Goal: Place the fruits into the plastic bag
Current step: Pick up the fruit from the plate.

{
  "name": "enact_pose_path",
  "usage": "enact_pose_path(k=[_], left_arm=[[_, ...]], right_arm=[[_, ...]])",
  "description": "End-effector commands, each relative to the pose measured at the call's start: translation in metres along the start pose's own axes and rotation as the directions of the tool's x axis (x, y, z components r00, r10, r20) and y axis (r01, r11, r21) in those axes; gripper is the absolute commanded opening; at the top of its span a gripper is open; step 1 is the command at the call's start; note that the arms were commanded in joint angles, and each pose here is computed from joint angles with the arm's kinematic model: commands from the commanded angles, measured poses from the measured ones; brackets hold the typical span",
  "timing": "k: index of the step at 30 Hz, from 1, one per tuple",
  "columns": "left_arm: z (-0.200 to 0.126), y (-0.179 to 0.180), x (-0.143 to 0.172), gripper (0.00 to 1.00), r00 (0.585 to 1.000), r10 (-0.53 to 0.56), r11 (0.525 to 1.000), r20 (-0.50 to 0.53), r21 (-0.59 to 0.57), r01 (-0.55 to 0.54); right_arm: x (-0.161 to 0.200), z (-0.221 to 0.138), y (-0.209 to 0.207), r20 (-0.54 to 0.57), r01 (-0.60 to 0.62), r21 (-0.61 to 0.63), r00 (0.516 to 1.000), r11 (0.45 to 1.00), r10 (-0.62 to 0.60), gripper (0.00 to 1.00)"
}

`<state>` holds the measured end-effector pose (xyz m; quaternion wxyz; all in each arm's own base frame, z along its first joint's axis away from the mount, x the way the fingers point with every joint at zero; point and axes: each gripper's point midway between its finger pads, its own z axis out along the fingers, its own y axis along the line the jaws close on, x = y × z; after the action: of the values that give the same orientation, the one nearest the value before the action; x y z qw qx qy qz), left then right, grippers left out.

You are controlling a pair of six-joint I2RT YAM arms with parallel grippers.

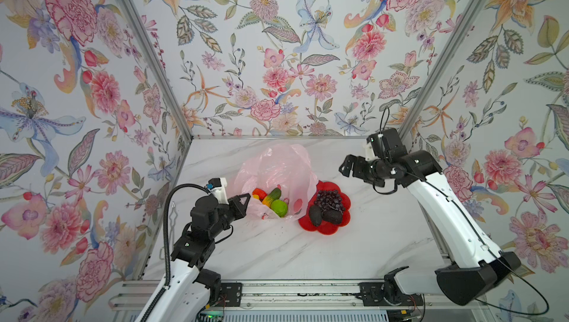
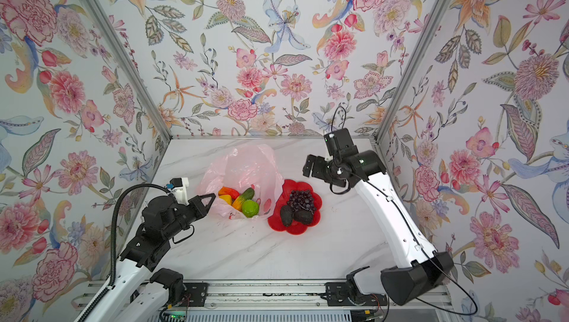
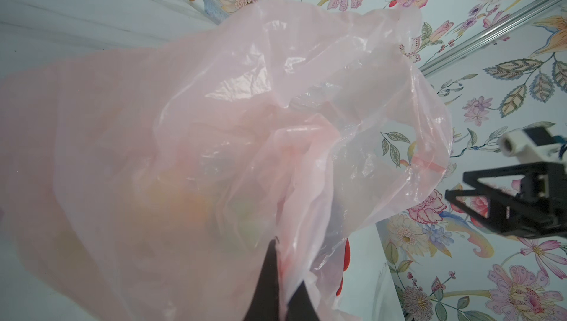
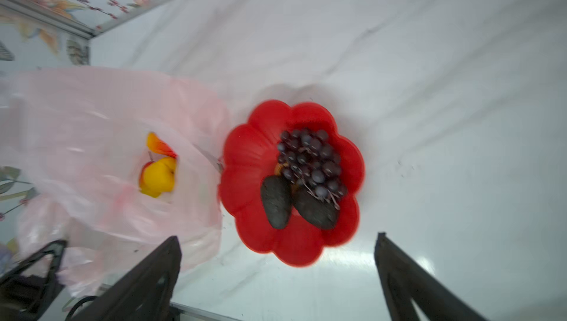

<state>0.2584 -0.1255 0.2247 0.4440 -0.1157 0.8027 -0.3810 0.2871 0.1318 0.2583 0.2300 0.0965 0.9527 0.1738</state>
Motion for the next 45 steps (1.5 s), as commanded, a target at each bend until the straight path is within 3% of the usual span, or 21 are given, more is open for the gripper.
enact_pose_path(k=[1, 7, 14, 30, 45], left_arm=[[0.000, 0.001, 0.001, 0.00, 1.000, 0.002, 1.000, 0.003, 0.018, -0.002], [0.003, 0.001, 0.003, 0.00, 1.000, -0.018, 0.999, -0.001, 0.029, 0.018], [0.001, -0.002, 0.001, 0.00, 1.000, -0.024, 0.999, 0.004, 0.037, 0.024], [-0.010, -0.002, -0.002, 0.00, 0.999, -0.025, 0.999, 0.028, 0.020, 0.024], [-0.009, 0.000, -0.001, 0.00, 1.000, -0.019, 1.000, 0.017, 0.002, 0.019]], right_arm=[[0.047, 0.017, -0.018, -0.097, -0.144, -0.040, 0.985, 0.989, 0.140, 0.99], [0.102, 0.045, -0.018, -0.171, -0.166, -0.039, 0.973, 0.985, 0.157, 0.99], [0.130, 0.080, 0.017, -0.247, -0.032, -0.040, 0.969, 0.999, 0.021, 1.00], [0.122, 0.153, 0.048, -0.336, 0.180, -0.016, 0.925, 0.983, -0.175, 0.69], [0.118, 0.189, 0.031, -0.376, 0.227, 0.044, 0.906, 0.973, -0.195, 0.67]])
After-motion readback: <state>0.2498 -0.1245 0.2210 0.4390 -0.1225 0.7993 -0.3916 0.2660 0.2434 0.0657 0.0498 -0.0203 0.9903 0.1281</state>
